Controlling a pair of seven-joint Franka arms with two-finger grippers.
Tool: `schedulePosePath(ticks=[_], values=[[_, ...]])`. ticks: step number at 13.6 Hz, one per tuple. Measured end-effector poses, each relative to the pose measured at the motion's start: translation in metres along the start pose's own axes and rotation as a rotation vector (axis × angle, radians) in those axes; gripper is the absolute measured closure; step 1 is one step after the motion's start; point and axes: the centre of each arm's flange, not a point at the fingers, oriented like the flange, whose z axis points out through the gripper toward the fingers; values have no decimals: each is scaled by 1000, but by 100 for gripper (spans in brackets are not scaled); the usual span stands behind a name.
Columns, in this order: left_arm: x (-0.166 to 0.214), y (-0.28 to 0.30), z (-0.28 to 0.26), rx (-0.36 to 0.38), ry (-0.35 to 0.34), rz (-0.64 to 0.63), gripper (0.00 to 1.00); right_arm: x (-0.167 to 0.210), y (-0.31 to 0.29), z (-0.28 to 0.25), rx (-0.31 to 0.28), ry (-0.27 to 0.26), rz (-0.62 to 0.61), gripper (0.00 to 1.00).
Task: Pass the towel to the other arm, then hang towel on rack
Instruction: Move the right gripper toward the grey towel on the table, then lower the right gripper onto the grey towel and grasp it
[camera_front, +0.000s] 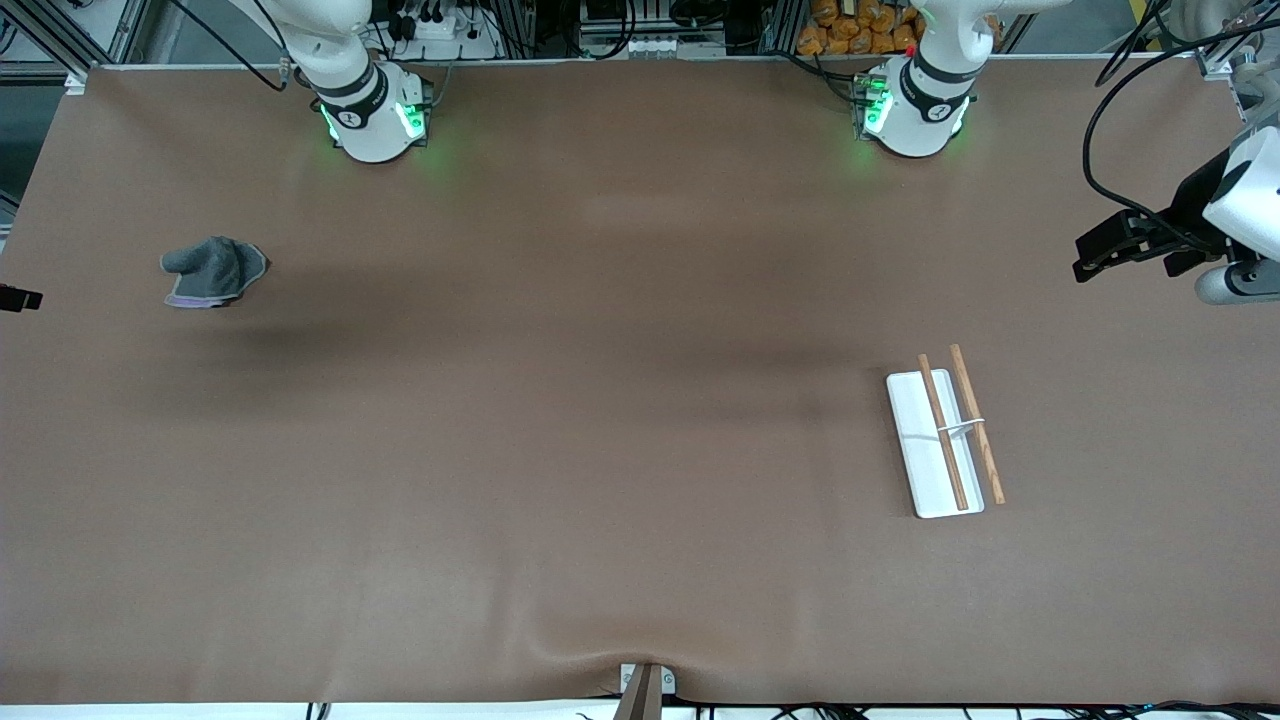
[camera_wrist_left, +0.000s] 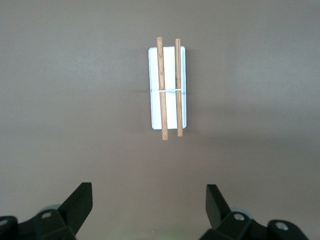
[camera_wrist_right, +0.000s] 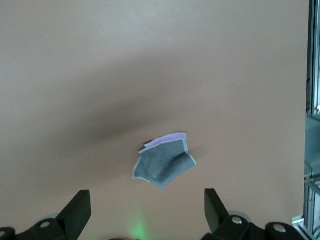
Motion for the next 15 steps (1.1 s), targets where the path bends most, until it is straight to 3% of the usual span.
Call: schedulePosePath(ticks=[4, 8, 15], values=[[0, 2, 1, 0, -1, 3, 0, 6, 83, 60, 80, -87, 128, 0], [0, 1, 0, -1, -1, 2, 0, 5, 117, 142, 188, -169, 197, 0], [0, -1, 0, -1, 0, -2, 0, -13, 133, 232, 246, -179, 262, 0]])
